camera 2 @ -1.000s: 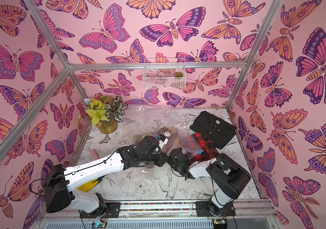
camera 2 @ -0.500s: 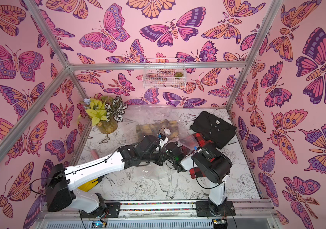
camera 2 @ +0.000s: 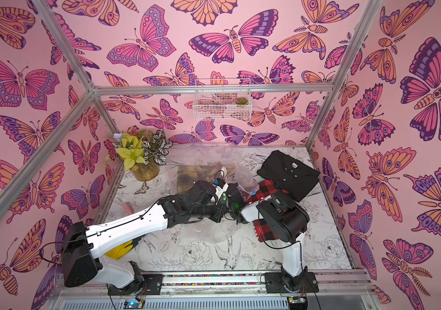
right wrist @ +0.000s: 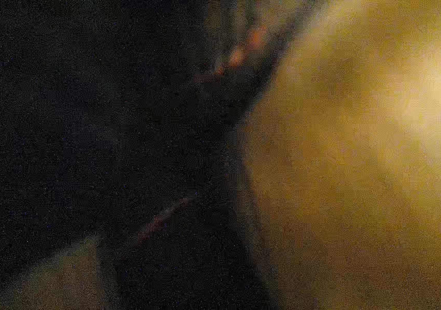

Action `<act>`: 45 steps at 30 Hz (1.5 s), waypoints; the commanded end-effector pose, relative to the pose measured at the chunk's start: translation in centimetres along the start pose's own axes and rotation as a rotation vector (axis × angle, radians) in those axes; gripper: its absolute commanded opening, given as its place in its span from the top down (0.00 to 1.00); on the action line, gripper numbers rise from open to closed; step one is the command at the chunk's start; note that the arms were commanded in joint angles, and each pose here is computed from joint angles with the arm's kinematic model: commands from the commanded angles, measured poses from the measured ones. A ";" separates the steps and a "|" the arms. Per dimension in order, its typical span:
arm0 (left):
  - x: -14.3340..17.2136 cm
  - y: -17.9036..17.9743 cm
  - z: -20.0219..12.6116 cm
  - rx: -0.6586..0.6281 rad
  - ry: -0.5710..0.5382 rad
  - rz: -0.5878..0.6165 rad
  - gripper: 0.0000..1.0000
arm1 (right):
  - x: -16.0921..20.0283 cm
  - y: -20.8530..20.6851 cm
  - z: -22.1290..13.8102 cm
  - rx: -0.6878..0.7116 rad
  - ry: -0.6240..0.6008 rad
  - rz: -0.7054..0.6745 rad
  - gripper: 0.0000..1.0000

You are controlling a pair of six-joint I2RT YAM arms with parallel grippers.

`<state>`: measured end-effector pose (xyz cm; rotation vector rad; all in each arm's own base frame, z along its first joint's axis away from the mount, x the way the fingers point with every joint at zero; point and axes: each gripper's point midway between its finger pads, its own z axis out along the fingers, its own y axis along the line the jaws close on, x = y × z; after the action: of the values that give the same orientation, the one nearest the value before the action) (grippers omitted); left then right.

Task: Place the folded shirt into the vacuum bag
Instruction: Place the shirt in the vacuum bag.

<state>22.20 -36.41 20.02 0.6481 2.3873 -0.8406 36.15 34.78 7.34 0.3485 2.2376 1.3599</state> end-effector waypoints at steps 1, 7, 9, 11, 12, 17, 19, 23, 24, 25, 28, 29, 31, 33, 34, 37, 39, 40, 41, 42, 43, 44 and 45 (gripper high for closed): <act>-0.5 -0.9 -0.6 0.042 -0.003 0.025 1.00 | 5.0 1.2 -1.3 -0.101 0.311 -0.095 1.00; 0.1 -1.1 -0.2 0.064 0.015 0.008 1.00 | 0.0 -3.7 -4.3 0.085 0.188 -0.043 1.00; 0.4 -1.2 0.0 0.069 0.025 0.001 1.00 | -2.1 -4.0 -3.6 0.124 0.110 -0.023 1.00; 0.8 -1.2 0.1 0.068 0.033 -0.005 1.00 | -4.0 -3.1 -2.2 0.103 0.035 0.021 0.95; 1.0 -1.2 0.2 0.068 0.035 -0.007 1.00 | -4.8 -2.7 -1.7 0.082 0.005 0.044 0.89; 1.4 -0.5 0.0 0.046 0.028 -0.007 1.00 | -5.2 -2.5 -1.2 0.087 -0.061 0.129 0.54; 1.5 -0.1 -0.1 0.040 0.026 -0.006 1.00 | -3.4 -3.2 -2.0 0.145 -0.050 0.123 0.47; 1.6 0.2 0.0 0.039 0.025 -0.012 1.00 | -0.2 -4.5 -3.5 0.220 -0.046 0.165 0.43; 1.5 0.3 0.1 0.041 0.024 -0.011 1.00 | 0.5 -4.9 -3.5 0.230 -0.043 0.186 0.43; 1.5 0.2 0.1 0.042 0.023 -0.011 1.00 | 1.1 -5.2 -3.5 0.233 -0.048 0.207 0.44; 1.5 0.2 0.1 0.047 0.024 -0.011 1.00 | 2.4 -5.4 -2.7 0.236 -0.051 0.234 0.48; 1.5 0.1 0.0 0.050 0.024 -0.011 1.00 | 2.5 -5.4 -2.2 0.238 -0.051 0.236 0.51; 1.7 0.2 0.0 0.050 0.025 -0.013 1.00 | 2.5 -5.4 -1.2 0.238 -0.052 0.252 0.60; 1.8 0.2 -0.2 0.050 0.024 -0.015 1.00 | 1.9 -5.8 -0.5 0.246 -0.083 0.266 0.71; 1.9 0.3 -0.3 0.048 0.022 -0.016 1.00 | 1.3 -6.0 -0.2 0.259 -0.103 0.267 0.76; 2.0 0.6 -0.7 0.040 0.012 -0.017 1.00 | -1.0 -6.4 0.7 0.280 -0.152 0.262 0.79; 2.1 0.8 -1.0 0.035 0.009 -0.018 1.00 | -2.6 -6.1 1.5 0.267 -0.170 0.248 0.80; 2.2 1.0 -1.1 0.031 0.008 -0.021 1.00 | -3.3 -5.8 1.9 0.259 -0.172 0.231 0.80; 2.2 1.1 -1.2 0.027 0.008 -0.021 1.00 | -3.9 -5.5 2.1 0.253 -0.177 0.213 0.80; 2.3 1.4 -1.3 0.022 0.008 -0.024 1.00 | -4.6 -4.9 2.6 0.237 -0.176 0.183 0.79; 2.3 1.6 -1.3 0.017 0.007 -0.026 1.00 | -4.9 -4.4 3.1 0.227 -0.161 0.154 0.78; 2.4 1.8 -1.4 0.014 0.007 -0.027 1.00 | -5.0 -4.3 3.5 0.227 -0.147 0.140 0.76; 2.4 2.0 -1.4 0.009 0.006 -0.029 1.00 | -5.0 -3.8 3.9 0.210 -0.131 0.126 0.73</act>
<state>22.66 -33.53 18.92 0.5747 2.3871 -0.8150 40.97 33.30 3.37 0.7354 2.2859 1.1536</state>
